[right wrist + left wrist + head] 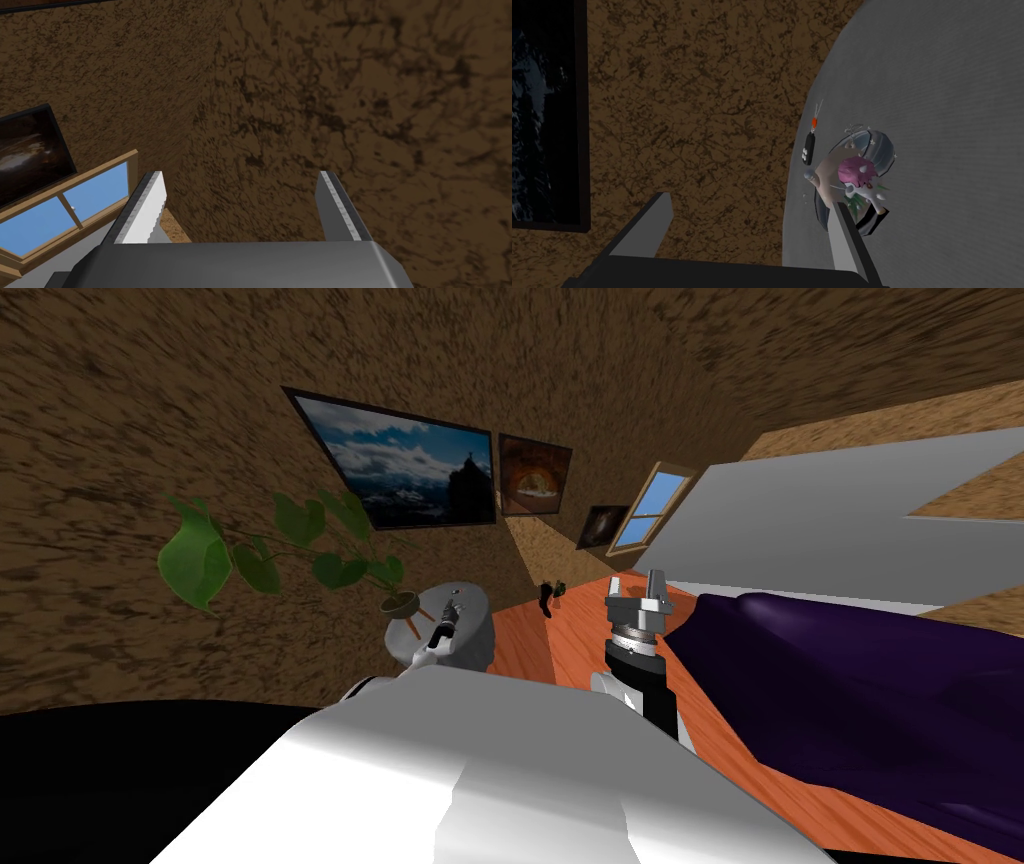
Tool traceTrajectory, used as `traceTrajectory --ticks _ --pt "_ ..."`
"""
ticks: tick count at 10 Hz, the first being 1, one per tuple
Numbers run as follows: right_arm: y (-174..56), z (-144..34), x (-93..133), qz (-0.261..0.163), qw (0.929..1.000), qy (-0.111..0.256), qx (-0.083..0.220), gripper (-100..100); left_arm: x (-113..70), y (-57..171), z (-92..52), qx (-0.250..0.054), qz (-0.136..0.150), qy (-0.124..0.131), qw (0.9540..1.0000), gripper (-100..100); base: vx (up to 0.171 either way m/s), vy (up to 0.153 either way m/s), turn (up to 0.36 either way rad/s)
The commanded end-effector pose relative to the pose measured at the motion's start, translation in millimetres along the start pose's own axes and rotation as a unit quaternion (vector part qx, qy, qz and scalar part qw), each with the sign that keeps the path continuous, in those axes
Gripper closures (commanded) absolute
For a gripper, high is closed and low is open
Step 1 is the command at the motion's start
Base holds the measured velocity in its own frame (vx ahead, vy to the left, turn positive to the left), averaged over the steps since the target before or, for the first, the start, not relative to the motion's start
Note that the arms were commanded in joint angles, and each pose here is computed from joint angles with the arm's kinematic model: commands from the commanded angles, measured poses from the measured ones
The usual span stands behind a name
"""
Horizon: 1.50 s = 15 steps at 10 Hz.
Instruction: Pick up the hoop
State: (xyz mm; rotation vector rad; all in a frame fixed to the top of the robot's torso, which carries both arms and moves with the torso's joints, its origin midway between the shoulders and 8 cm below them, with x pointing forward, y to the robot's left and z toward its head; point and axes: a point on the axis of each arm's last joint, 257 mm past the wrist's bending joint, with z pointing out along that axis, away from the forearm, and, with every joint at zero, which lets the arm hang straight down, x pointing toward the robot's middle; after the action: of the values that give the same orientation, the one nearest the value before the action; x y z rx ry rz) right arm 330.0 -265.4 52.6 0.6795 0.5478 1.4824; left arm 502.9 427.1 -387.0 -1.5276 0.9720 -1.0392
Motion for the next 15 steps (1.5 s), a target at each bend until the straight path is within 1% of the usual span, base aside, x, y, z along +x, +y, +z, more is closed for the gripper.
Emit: traceTrajectory --ticks 1,5,6,7,9,10,11,12,13,15 --pt "0 0.0 0 0.0 1.0 0.0 0.0 0 -6.0 14 -2.9 -0.019 -0.008 -0.01 0.9997 -100 0.039 -0.015 -0.091" --pt "0 0.0 0 0.0 1.0 0.0 0.0 0 -16.0 50 -11.1 -0.063 -0.023 -0.031 0.9972 -100 0.041 -0.01 -0.042" --pt "0 0.0 0 0.0 1.0 0.0 0.0 0 -16.0 50 -11.1 -0.063 -0.023 -0.031 0.9972 -100 0.032 -0.005 -0.004" --pt "0 0.0 0 0.0 1.0 0.0 0.0 0 -19.1 62 -16.5 -0.079 -0.027 -0.038 0.9958 -100 0.04 0.002 -0.017" --pt "0 0.0 0 0.0 1.0 0.0 0.0 0 -18.9 60 -15.8 -0.077 -0.026 -0.037 0.996 -100 0.024 0.003 -0.005" --pt "0 0.0 0 0.0 1.0 0.0 0.0 0 -19.1 61 -16.0 -0.078 -0.026 -0.037 0.9959 0 0.0 0.0 0.0" --pt "0 0.0 0 0.0 1.0 0.0 0.0 0 -20.3 64 -20.4 -0.077 -0.027 -0.039 0.9959 -100 0.1 0.049 -0.025" --pt "0 0.0 0 0.0 1.0 0.0 0.0 0 -19.6 63 -18.8 -0.078 -0.027 -0.038 0.9959 -100 0.063 0.033 -0.011" --pt "0 0.0 0 0.0 1.0 0.0 0.0 0 -19.6 63 -19.0 -0.077 -0.027 -0.038 0.9959 100 0.008 0.005 0.001" --pt "0 0.0 0 0.0 1.0 0.0 0.0 0 -19.6 63 -19.4 -0.078 -0.027 -0.038 0.9958 100 0.0 0.0 0.0"
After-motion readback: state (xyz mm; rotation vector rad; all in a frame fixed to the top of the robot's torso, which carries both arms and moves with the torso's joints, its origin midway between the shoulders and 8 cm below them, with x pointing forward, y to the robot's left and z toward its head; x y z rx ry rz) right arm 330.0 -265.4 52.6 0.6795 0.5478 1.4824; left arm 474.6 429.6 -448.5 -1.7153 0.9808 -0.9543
